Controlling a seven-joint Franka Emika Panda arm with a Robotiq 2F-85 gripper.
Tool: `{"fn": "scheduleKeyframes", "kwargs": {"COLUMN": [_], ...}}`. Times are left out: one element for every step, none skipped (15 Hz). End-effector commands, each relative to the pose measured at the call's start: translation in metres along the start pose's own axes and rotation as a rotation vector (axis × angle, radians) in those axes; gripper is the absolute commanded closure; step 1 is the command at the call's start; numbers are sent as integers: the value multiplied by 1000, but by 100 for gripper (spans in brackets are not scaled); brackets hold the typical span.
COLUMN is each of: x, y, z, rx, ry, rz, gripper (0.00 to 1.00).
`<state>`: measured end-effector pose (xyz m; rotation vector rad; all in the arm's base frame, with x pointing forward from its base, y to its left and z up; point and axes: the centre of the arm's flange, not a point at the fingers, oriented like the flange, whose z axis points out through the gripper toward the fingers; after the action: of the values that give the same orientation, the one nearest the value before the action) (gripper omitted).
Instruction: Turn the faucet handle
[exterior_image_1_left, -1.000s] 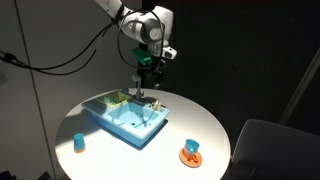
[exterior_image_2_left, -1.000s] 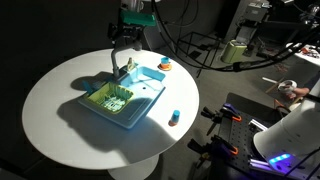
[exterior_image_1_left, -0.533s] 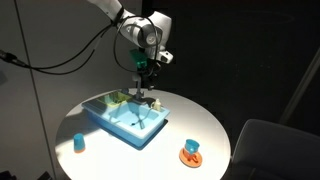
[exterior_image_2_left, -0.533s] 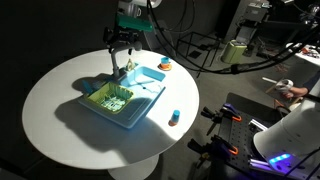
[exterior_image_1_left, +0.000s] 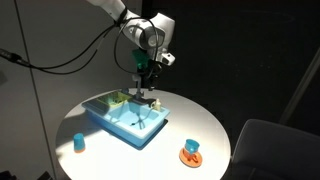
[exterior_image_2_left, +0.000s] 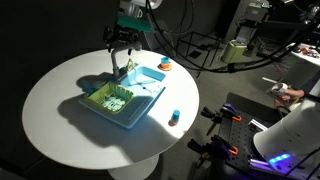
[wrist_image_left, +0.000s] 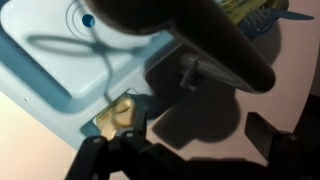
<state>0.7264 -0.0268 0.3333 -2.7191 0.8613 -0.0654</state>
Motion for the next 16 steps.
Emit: {"fn": "scheduleKeyframes", "kwargs": {"x": [18,20,22,23,24,25,26,26,26,26,27,27,27,27,26,26], "y": [4,8,11,14,17,20,21,23,23,23,22,21,20,19,17,16], "z": [10,14,18,22,26,28,31,33,34,35,36,37,38,38,38,38], "rx": [22,22,22,20,19,16,14,12,10,9,8,7,7,7,7,8], "ry": [-20,-28,-33,-39,-43,-46,-49,-51,-53,-55,-57,-58,-59,-59,-60,-61], "rz": [55,63,70,76,81,84,87,87,88,87,85,84,83,81,79,77], "gripper": [0,0,0,0,0,0,0,0,0,0,0,0,0,0,0,0]}}
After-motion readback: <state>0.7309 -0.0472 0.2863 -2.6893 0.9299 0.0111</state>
